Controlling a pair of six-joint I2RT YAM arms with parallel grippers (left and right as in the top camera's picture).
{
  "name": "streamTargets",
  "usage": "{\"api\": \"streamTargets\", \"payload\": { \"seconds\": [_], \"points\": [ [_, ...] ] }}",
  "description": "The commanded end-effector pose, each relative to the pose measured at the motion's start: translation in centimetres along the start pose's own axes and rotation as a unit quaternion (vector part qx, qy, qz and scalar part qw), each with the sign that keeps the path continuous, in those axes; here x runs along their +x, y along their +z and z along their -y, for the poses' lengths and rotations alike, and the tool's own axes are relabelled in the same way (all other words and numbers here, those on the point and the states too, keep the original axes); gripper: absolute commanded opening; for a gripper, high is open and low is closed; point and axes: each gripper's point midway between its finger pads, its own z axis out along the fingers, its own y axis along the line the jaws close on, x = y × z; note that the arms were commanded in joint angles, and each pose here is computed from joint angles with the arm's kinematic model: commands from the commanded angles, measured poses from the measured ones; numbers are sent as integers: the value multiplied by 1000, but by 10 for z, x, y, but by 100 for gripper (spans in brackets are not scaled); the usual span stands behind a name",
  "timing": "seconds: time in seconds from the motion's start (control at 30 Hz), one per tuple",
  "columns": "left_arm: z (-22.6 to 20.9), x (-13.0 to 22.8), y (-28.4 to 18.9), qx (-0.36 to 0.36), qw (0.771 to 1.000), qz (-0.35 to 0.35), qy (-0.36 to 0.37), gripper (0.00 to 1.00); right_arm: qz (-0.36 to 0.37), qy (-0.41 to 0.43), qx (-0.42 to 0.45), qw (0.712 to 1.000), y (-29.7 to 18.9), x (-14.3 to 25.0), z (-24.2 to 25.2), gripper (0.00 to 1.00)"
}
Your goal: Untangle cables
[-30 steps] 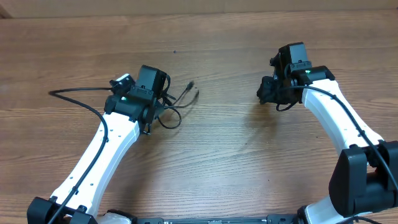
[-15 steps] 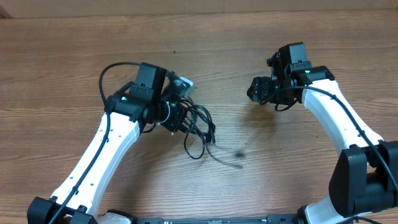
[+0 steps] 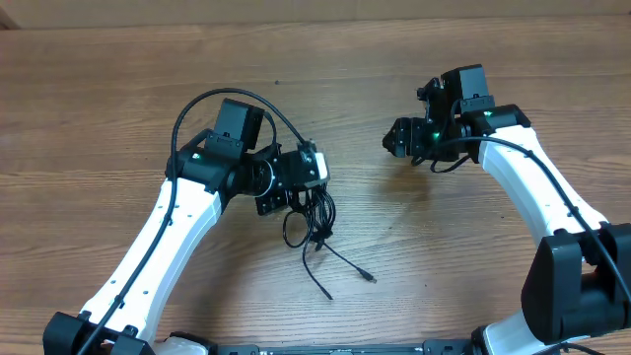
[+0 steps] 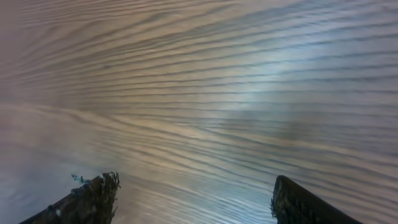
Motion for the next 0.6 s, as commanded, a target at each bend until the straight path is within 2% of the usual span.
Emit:
{"api": "streamTargets", "payload": {
  "seconds": [0.0, 0.27, 0.57],
  "points": [
    [-4, -14, -7, -14, 996, 19, 85, 4, -1, -28, -85, 996, -5, 1, -30, 79],
    [-15, -23, -8, -37, 993, 32, 108, 4, -3, -32, -123, 992, -8, 0, -43, 79],
    [-36, -32, -11, -83, 987, 38, 132, 4, -3, -54, -262, 964, -26, -1, -89, 79]
  ]
}}
